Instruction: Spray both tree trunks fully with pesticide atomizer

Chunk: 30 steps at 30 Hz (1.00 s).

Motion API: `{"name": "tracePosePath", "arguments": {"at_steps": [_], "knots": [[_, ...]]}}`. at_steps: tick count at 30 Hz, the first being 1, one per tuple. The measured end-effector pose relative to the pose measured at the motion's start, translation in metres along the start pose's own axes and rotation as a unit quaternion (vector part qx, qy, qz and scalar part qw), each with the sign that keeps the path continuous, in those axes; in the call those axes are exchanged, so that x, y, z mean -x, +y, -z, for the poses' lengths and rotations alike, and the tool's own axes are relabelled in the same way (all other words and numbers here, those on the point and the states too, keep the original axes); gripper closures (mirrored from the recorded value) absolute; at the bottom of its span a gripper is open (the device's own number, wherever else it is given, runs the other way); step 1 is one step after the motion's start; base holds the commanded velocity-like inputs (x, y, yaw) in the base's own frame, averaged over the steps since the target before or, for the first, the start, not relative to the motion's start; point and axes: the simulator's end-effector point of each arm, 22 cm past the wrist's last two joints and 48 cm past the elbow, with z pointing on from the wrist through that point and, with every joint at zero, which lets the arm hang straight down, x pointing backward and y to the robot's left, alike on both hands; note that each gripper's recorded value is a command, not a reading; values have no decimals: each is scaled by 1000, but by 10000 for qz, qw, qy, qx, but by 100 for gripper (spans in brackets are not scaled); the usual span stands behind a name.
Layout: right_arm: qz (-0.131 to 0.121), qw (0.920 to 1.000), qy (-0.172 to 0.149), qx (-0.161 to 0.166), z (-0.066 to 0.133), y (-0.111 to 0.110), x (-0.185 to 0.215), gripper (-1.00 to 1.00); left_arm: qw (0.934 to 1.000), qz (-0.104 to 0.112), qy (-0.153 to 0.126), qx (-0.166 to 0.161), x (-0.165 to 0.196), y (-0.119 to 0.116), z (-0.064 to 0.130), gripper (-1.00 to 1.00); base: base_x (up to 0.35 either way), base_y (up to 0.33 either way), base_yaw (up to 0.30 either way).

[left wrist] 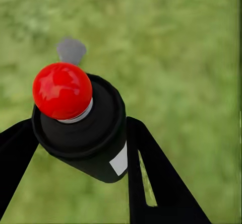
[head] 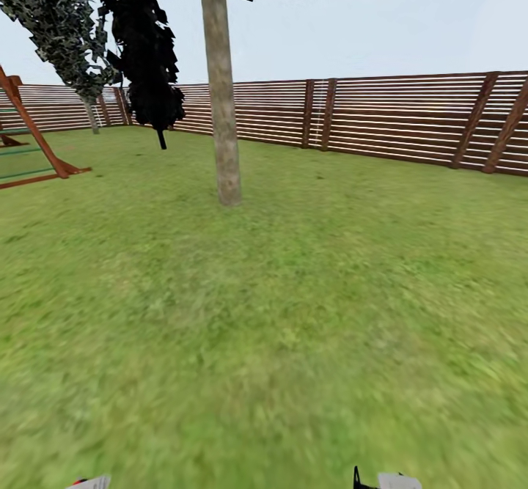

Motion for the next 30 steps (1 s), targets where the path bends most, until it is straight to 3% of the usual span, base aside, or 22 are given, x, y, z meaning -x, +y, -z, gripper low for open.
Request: {"name": "tracePosePath", "arguments": {"at_steps": [3,6,8,14,30], "knots": [[0,10000,-70,14,-1,1,5,-100,10000,1,1,-3,0,0,0,100,338,-84,0],[-31,9981,-601,-141,-17,-11,50,-100,10000,1,2,-7,0,-1,0,100,338,-83,0],[-17,9973,-717,-184,-21,-17,60,-100,10000,0,4,-12,-1,-2,0,100,338,-83,0],[25,9973,-705,-186,-22,-20,59,-100,10000,4,13,-19,-1,-3,0,100,338,-83,63],[72,9977,-656,-165,-22,-19,54,-100,10000,-5,71,9,-7,-1,0,100,338,-34,235]]}}
